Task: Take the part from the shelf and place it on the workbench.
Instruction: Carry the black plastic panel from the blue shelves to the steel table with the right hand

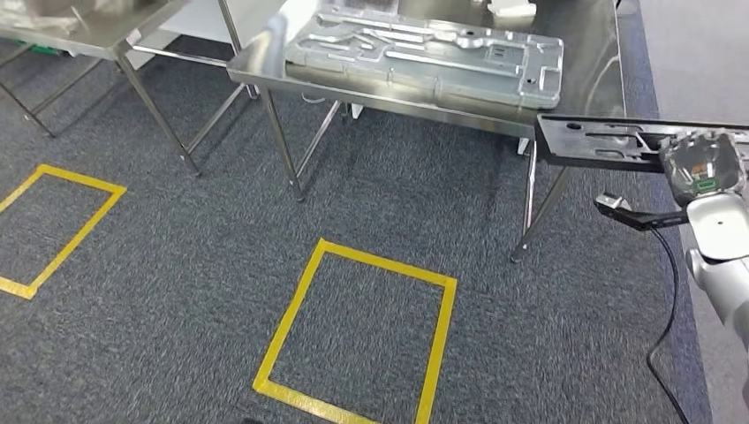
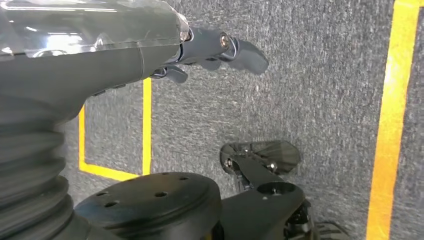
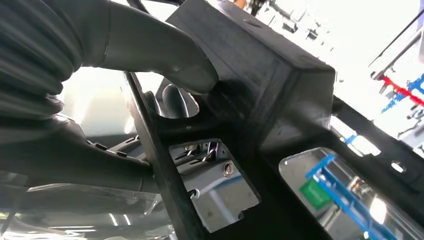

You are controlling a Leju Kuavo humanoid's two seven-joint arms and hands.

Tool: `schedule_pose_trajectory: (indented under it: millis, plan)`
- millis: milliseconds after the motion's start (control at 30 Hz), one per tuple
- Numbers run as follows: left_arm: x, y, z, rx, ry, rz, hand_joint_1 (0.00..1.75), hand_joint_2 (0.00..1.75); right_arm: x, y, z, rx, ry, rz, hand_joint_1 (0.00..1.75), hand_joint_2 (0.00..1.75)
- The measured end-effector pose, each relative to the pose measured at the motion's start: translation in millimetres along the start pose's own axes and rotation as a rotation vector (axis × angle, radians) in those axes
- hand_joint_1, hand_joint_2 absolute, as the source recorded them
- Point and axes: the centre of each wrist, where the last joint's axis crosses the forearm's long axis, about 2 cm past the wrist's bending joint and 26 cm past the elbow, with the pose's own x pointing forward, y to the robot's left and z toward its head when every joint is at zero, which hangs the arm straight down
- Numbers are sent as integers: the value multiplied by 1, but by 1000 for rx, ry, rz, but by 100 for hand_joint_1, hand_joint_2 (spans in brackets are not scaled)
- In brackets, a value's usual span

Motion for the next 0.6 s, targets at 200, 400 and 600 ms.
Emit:
schedule_pose_trajectory:
  millis: [200,400,600]
  plan:
    - [-1,0,0,0,-1,0,0,175,3,0,1,0,-6,-4,175,175]
    - [-5,1,1,-5,3,0,0,175,18,-4,-1,-4,-39,-11,175,175]
    - [-2,2,0,-8,3,-9,0,175,-5,-42,-42,-35,-2,23,175,175]
